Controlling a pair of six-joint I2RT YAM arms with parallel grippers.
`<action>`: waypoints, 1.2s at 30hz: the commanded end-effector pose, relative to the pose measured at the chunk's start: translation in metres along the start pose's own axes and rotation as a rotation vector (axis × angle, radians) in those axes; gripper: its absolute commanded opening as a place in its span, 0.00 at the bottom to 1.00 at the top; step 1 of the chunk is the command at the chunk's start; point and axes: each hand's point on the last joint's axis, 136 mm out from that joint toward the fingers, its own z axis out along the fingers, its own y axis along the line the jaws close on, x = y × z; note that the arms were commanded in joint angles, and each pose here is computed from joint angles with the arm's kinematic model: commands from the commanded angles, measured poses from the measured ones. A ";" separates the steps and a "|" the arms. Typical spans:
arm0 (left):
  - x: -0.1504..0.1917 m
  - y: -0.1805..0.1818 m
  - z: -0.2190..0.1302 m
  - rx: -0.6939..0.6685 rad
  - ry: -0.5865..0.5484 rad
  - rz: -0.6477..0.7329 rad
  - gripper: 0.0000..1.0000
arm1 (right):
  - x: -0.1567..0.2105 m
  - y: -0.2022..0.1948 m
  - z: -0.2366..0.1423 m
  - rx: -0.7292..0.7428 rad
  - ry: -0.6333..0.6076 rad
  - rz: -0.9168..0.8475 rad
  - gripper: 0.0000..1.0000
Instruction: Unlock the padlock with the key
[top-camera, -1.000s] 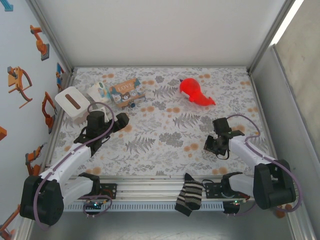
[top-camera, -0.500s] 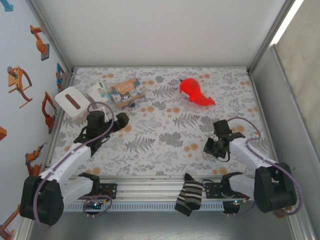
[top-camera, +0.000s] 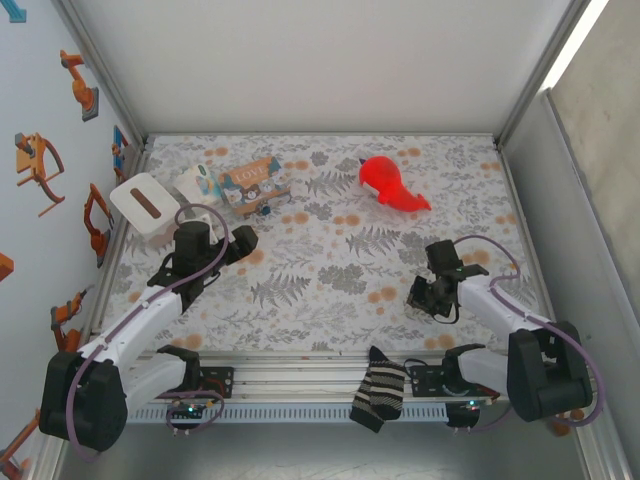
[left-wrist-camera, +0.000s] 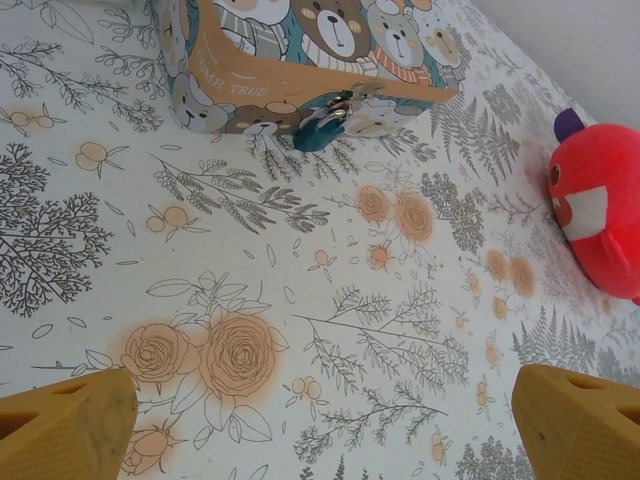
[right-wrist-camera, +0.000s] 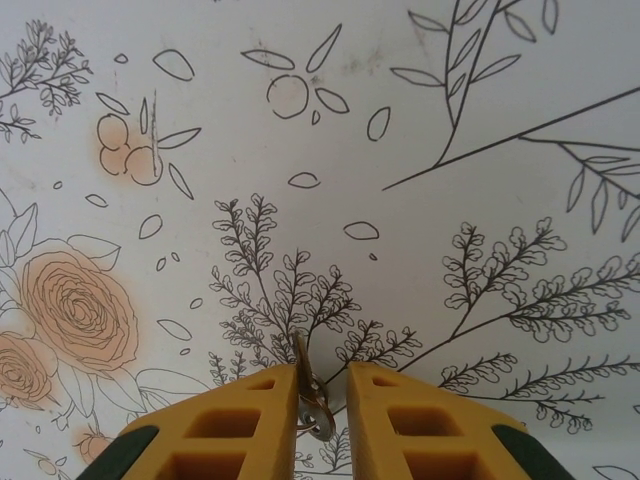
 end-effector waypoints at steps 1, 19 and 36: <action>-0.009 -0.007 -0.005 0.007 -0.019 0.013 0.96 | 0.004 0.001 0.005 0.007 0.023 -0.002 0.19; -0.011 -0.004 -0.009 -0.015 -0.030 0.032 0.96 | -0.002 0.013 -0.007 0.018 0.000 -0.048 0.07; -0.041 -0.066 -0.032 0.225 -0.054 0.159 0.96 | -0.055 0.092 -0.094 -0.276 -0.358 -0.391 0.00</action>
